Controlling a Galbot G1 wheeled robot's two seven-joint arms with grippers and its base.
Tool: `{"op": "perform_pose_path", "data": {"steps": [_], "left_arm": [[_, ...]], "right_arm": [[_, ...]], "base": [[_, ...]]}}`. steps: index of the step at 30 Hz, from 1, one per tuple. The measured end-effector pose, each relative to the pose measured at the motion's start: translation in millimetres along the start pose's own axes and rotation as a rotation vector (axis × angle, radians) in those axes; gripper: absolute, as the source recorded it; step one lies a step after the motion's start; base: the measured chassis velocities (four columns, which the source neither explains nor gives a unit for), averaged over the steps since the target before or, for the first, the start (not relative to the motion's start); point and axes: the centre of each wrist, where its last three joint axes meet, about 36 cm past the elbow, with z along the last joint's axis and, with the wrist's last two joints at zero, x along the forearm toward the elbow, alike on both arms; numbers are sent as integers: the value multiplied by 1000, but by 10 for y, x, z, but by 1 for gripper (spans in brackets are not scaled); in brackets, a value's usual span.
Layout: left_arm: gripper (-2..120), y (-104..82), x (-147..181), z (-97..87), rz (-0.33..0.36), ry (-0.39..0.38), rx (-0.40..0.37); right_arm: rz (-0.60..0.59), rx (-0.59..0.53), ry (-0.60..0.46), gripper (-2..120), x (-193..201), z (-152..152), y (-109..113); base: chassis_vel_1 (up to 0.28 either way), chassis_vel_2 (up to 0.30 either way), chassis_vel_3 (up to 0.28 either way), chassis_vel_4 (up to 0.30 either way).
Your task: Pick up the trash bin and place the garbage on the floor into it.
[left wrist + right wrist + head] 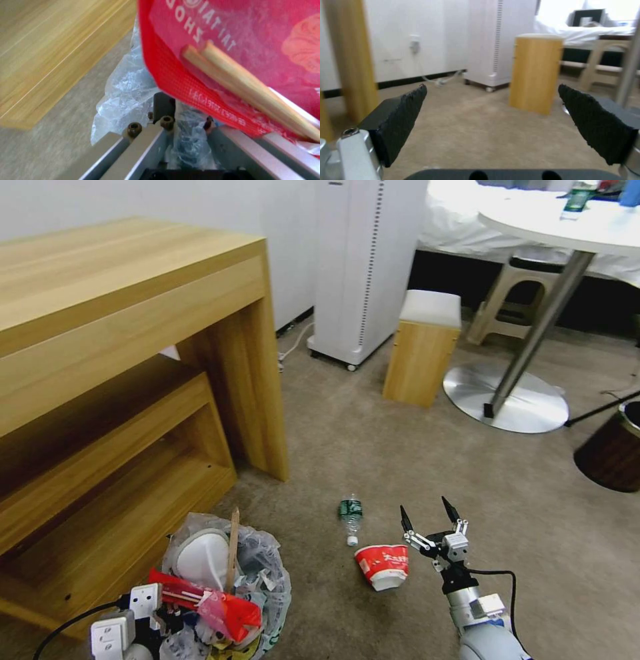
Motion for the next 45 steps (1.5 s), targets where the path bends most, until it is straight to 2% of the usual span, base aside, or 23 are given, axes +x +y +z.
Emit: {"op": "perform_pose_path", "data": {"steps": [11, 21, 27, 38, 45], "left_arm": [[0, 7, 1, -7, 4, -6, -2], [0, 13, 6, -22, 1, -12, -7], [0, 9, 2, -17, 8, -14, 0], [0, 14, 18, -32, 4, -26, 8], [0, 9, 45, -26, -11, -21, 24]], "right_arm": [[53, 19, 17, 100, -24, -33, -121], [89, 30, 39, 100, -38, -68, -195], [140, 81, 80, 100, -53, -71, -258], [115, 72, 116, 100, -18, -42, -167], [117, 70, 185, 100, -81, -69, -128]], "base": [[-110, -120, -107, -109], [-13, -13, -18, -12], [-36, -33, -34, -42], [0, 0, 0, 0], [0, 0, 0, 0]]}}
